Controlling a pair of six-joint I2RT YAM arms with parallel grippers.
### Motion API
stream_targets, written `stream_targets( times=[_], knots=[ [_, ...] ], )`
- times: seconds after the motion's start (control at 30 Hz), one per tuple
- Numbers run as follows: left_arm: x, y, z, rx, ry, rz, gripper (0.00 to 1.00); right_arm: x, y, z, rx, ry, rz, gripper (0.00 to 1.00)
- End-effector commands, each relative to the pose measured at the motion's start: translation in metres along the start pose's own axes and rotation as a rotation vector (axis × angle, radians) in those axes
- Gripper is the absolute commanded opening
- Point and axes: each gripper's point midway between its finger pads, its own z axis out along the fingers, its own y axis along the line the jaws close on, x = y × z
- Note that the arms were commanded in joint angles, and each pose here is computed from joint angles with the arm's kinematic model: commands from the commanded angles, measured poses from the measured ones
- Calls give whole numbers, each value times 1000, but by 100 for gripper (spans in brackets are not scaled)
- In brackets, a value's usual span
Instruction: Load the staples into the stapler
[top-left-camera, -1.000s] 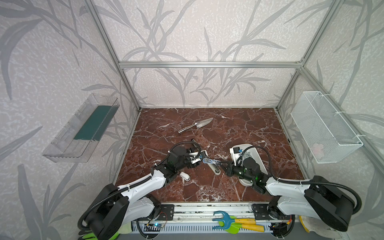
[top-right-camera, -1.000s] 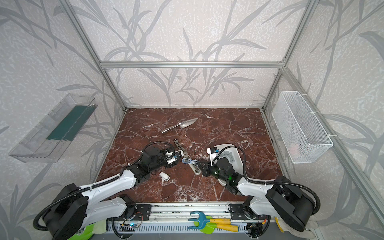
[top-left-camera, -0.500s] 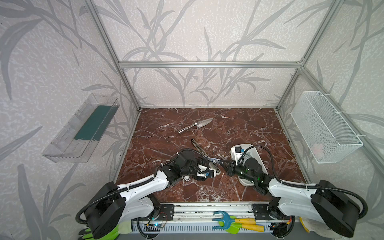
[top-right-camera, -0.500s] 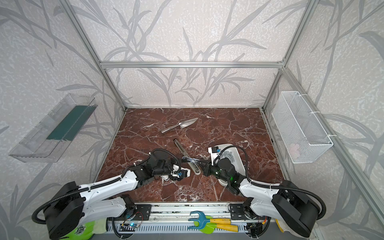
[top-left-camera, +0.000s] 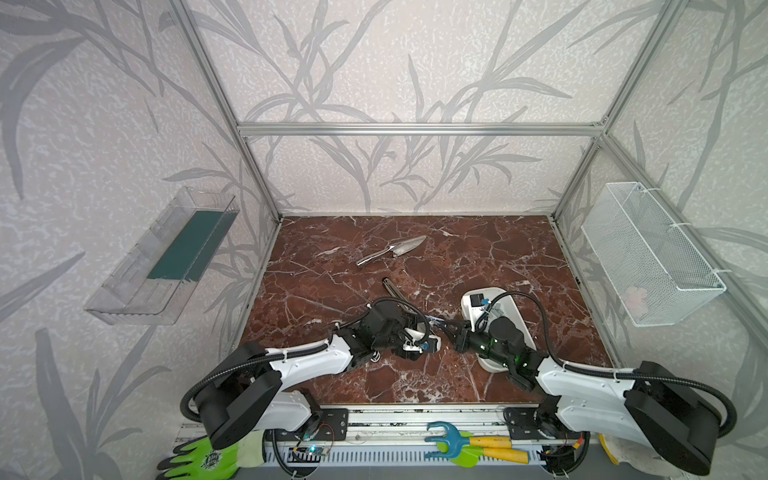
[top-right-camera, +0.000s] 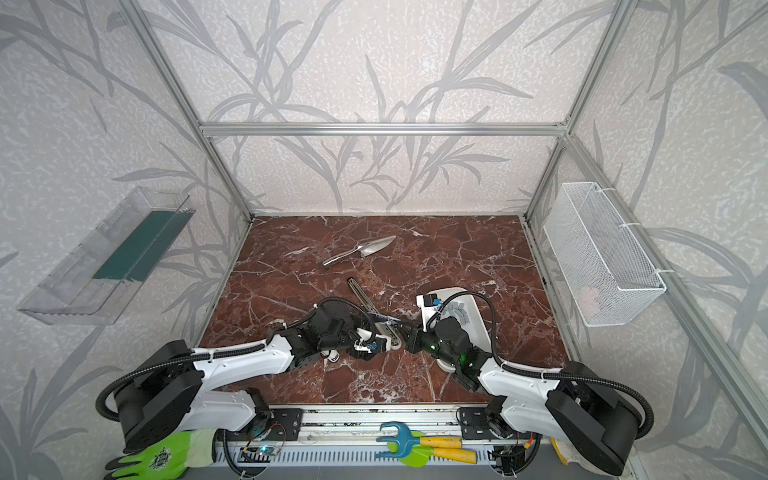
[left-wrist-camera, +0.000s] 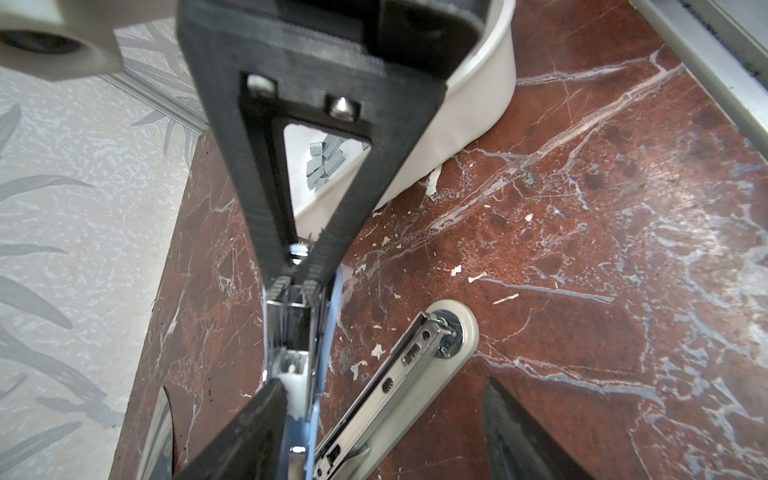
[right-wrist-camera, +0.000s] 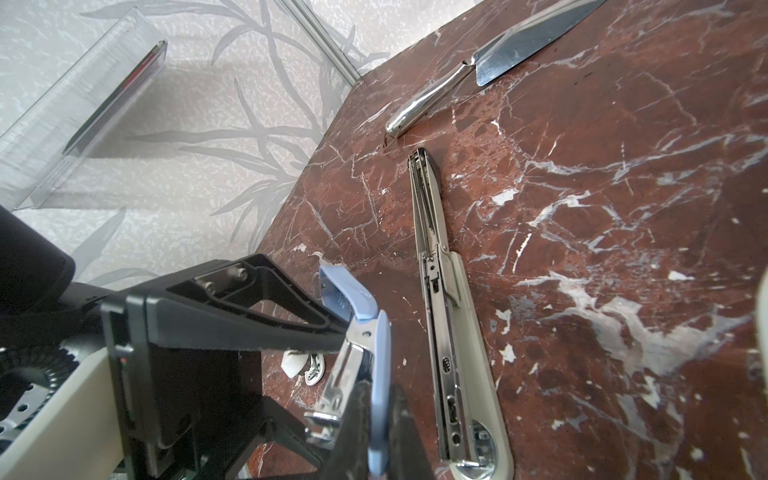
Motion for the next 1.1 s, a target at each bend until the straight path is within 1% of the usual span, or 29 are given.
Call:
stream_targets(
  times=[0.0, 0.17, 0.3, 0.4, 0.57, 0.7, 0.77, 0.87, 1.07],
  knots=[
    [-15, 22, 5, -58, -35, 44, 70, 0, 30, 1, -127, 9, -32, 0],
    [-15, 24, 6, -66, -25, 47, 66, 2, 29, 2, -117, 13, -34, 0],
    [-18, 27, 1, -92, -36, 50, 68, 4, 25, 4, -99, 18, -34, 0],
    [-22, 33, -7, -143, -59, 47, 70, 5, 17, 6, -60, 23, -25, 0],
    [-27, 39, -25, -219, -76, 59, 70, 9, 8, 9, -23, 30, -16, 0],
    [-22, 33, -31, -205, -51, 57, 71, 10, 9, 11, -24, 40, -14, 0],
    [-21, 30, -31, -193, -47, 57, 73, 11, 12, 12, -47, 44, -13, 0],
    [-19, 26, -26, -165, -43, 57, 74, 8, 24, 12, -107, 34, -17, 0],
    [-16, 13, -15, -87, -50, 62, 77, 9, 32, 11, -118, 35, -40, 0]
  ],
)
